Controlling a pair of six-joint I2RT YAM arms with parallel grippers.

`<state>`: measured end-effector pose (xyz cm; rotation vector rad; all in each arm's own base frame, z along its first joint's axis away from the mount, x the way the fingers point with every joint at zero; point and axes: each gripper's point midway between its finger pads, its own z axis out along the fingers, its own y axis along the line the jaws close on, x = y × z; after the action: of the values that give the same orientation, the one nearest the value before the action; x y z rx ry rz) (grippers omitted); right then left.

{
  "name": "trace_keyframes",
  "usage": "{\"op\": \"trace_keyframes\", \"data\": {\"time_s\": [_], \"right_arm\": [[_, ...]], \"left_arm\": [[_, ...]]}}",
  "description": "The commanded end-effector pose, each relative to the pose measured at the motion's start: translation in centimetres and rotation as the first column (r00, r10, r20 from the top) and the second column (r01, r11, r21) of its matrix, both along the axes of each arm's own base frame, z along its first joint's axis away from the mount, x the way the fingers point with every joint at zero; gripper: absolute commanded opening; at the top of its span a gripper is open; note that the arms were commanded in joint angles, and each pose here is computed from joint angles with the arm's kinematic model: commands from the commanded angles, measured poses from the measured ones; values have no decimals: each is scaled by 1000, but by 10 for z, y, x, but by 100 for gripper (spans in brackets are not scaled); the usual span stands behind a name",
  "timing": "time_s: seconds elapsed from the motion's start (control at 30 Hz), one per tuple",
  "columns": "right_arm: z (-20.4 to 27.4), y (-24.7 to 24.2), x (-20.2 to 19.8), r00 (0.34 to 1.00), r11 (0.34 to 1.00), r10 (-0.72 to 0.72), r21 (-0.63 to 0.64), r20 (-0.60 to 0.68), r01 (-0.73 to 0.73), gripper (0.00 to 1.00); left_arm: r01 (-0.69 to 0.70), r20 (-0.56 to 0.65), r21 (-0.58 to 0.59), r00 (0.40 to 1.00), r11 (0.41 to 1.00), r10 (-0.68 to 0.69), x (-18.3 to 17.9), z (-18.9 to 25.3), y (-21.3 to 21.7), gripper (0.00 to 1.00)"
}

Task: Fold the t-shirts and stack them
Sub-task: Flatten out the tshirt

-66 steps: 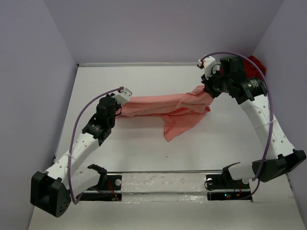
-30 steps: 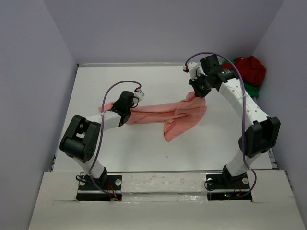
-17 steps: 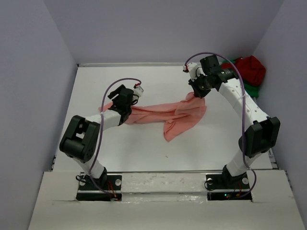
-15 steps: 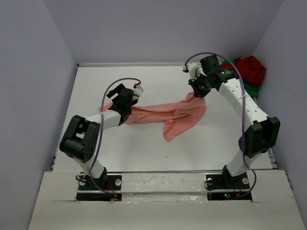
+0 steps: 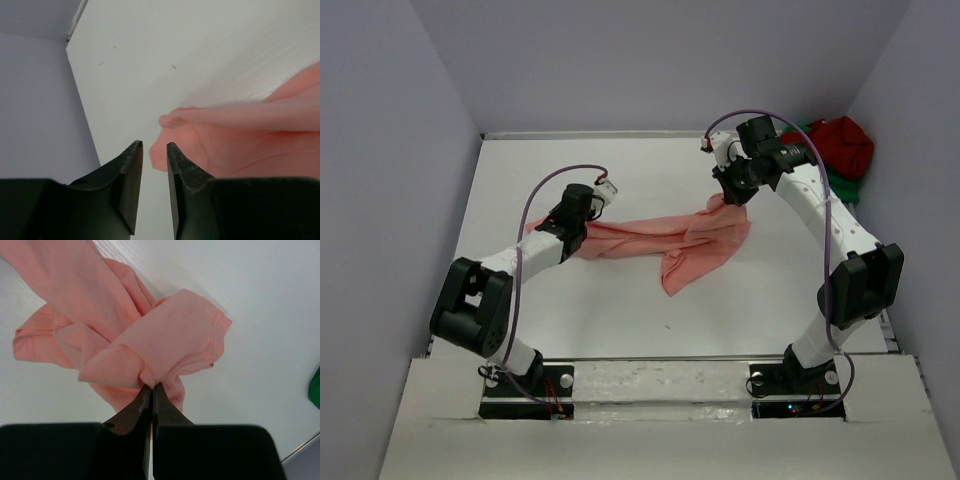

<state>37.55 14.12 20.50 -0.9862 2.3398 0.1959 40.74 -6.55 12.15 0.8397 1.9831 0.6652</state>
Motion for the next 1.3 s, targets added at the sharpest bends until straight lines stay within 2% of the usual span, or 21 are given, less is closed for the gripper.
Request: {"op": "trace_keyframes", "data": {"time_s": [0.0,0.13,0.3,0.47,0.87,1.07,1.27], "right_arm": [[12,-1,4,999,1000,-9,16,41,8,0],[12,0,3,999,1000,-6,21,39,6,0],[11,0,2,999,1000,-8,19,33,8,0],[10,-3,1,999,1000,-15,9,35,15,0],[5,-5,3,1000,1000,-18,-8,24,18,0],[2,-4,3,1000,1000,-16,-8,12,16,0],[2,-4,3,1000,1000,-14,-10,10,14,0]], "left_arm": [[62,-89,-141,993,988,-76,-19,6,-18,37],[94,-122,-164,986,982,-115,-30,-3,-21,36],[102,-231,-164,963,981,-139,-38,-34,-18,36],[96,-296,-176,944,980,-146,-36,-50,-19,26],[86,-338,-161,931,983,-137,-33,-64,-11,20],[71,-318,-159,941,985,-119,-36,-54,-6,22],[70,-315,-184,941,980,-127,-40,-42,-9,34]]}}
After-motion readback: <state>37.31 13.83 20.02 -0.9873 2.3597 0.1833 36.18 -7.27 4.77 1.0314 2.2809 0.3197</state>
